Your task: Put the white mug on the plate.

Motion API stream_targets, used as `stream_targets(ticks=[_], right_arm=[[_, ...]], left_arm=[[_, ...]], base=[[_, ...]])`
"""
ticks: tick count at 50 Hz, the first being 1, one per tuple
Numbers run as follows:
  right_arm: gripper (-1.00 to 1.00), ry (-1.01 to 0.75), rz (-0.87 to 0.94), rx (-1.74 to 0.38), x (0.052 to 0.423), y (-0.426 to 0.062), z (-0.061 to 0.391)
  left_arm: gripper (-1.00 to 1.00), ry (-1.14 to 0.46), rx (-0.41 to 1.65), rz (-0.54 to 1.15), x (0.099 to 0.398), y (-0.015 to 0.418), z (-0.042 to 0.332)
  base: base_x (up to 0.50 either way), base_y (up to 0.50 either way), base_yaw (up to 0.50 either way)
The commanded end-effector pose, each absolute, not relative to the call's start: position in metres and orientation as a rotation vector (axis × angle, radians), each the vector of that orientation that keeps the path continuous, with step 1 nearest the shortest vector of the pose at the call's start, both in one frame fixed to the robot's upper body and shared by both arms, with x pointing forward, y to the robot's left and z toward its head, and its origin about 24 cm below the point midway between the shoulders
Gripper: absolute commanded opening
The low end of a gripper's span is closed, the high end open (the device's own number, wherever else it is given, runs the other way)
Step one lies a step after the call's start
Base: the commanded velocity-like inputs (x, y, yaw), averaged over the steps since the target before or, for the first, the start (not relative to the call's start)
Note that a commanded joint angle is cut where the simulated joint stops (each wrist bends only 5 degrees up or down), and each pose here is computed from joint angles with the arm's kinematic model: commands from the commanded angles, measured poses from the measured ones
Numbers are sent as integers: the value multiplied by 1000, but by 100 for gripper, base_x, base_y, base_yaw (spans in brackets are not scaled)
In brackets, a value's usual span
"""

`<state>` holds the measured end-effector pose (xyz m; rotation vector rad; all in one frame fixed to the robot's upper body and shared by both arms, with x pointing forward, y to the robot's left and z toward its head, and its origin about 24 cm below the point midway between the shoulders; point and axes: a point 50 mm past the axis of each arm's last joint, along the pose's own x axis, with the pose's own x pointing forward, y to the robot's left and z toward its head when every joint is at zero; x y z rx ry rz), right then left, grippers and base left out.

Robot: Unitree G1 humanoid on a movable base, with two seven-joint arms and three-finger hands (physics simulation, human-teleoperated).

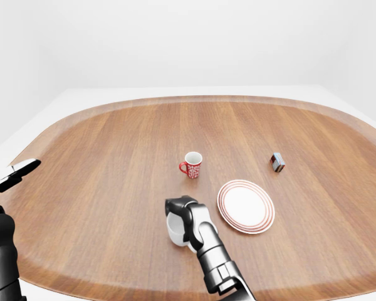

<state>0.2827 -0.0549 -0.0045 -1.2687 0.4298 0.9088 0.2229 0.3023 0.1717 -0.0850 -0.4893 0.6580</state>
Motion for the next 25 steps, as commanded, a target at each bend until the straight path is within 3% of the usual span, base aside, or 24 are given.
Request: stream_targets(ticks=[1, 15, 25], right_arm=[[-100, 442, 927, -1235, 280, -54, -9], [-100, 354, 803, -1307, 304, -65, 25], [-100, 275, 527, -1488, 333, -108, 83]], left_arm=[[100, -489, -86, 658, 223, 302, 172], [100, -492, -83, 655, 222, 301, 172], [100, -483, -82, 654, 224, 301, 170]], base=[[0, 0, 0], [0, 0, 0], [0, 0, 0]])
